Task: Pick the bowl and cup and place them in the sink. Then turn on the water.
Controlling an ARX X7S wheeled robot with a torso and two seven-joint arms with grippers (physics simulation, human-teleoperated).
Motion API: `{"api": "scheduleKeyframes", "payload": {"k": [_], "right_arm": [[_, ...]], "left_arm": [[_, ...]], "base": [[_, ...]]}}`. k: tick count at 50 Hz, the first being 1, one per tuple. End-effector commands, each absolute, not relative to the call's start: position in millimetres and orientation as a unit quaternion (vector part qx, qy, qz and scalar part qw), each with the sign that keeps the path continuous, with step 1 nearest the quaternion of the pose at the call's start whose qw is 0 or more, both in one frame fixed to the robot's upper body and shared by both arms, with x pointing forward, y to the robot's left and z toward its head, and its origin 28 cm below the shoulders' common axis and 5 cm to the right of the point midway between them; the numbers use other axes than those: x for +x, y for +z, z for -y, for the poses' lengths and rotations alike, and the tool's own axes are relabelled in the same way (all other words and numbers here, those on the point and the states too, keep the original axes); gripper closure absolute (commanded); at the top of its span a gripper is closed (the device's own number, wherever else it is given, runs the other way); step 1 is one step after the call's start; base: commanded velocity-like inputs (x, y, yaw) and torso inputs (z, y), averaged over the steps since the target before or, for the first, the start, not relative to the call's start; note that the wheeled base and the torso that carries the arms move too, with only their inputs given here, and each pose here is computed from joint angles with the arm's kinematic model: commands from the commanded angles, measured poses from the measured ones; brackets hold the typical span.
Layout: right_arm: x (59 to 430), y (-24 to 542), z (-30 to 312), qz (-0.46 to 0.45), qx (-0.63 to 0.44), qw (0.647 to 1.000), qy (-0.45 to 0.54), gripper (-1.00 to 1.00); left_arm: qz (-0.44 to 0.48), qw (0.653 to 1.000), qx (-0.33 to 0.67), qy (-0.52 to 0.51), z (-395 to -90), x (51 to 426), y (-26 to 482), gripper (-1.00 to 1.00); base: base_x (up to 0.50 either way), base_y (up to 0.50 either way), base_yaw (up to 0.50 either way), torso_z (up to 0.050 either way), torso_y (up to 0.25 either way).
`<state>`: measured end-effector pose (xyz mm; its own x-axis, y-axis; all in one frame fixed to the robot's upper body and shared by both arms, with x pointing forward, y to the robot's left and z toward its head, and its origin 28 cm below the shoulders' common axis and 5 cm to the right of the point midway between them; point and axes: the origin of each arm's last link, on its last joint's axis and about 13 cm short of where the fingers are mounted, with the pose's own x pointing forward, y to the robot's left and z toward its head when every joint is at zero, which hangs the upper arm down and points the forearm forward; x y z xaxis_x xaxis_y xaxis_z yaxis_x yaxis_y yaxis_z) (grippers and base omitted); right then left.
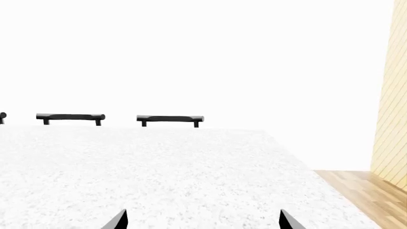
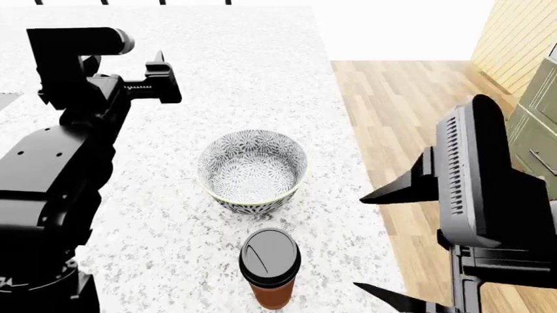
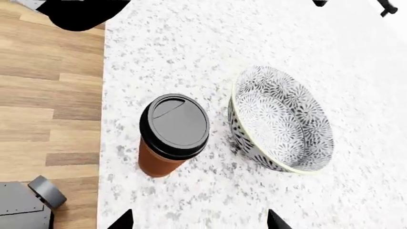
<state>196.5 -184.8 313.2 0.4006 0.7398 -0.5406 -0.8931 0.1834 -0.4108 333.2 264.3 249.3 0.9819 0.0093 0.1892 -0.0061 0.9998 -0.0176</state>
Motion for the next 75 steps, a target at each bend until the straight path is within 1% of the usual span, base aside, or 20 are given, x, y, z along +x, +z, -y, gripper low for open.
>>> {"api": "scheduleKeyframes", "payload": {"k": [1, 10, 21, 38, 51, 75], "right_arm": [[201.4, 306.3, 166.2, -0.151, -0.359, 0.717, 0.578, -1.0], [209.8, 302.3, 151.6, -0.158, -0.358, 0.7, 0.598, -1.0], [224.8, 293.4, 142.4, -0.168, -0.346, 0.689, 0.614, -1.0], [248.5, 294.4, 134.3, -0.158, -0.343, 0.695, 0.612, -1.0], [249.9, 287.3, 125.0, -0.152, -0.339, 0.678, 0.634, -1.0], [260.9, 284.2, 111.6, -0.144, -0.338, 0.668, 0.647, -1.0]], "left_arm": [[0.094, 0.996, -0.012, 0.004, -265.2, 331.7, 247.1, -1.0], [0.093, 0.995, -0.019, 0.006, -267.2, 330.7, 244.6, -1.0], [0.091, 0.996, -0.021, 0.009, -269.0, 330.9, 242.9, -1.0], [0.091, 0.996, -0.023, 0.013, -271.3, 330.5, 240.8, -1.0], [0.092, 0.995, -0.022, 0.012, -268.6, 331.8, 242.4, -1.0], [0.093, 0.995, -0.025, 0.019, -272.8, 330.1, 241.8, -1.0]], "base": [[0.0, 0.0, 0.0, 0.0, 0.0], [0.0, 0.0, 0.0, 0.0, 0.0], [0.0, 0.0, 0.0, 0.0, 0.0], [0.0, 0.0, 0.0, 0.0, 0.0], [0.0, 0.0, 0.0, 0.0, 0.0], [0.0, 0.0, 0.0, 0.0, 0.0]]}}
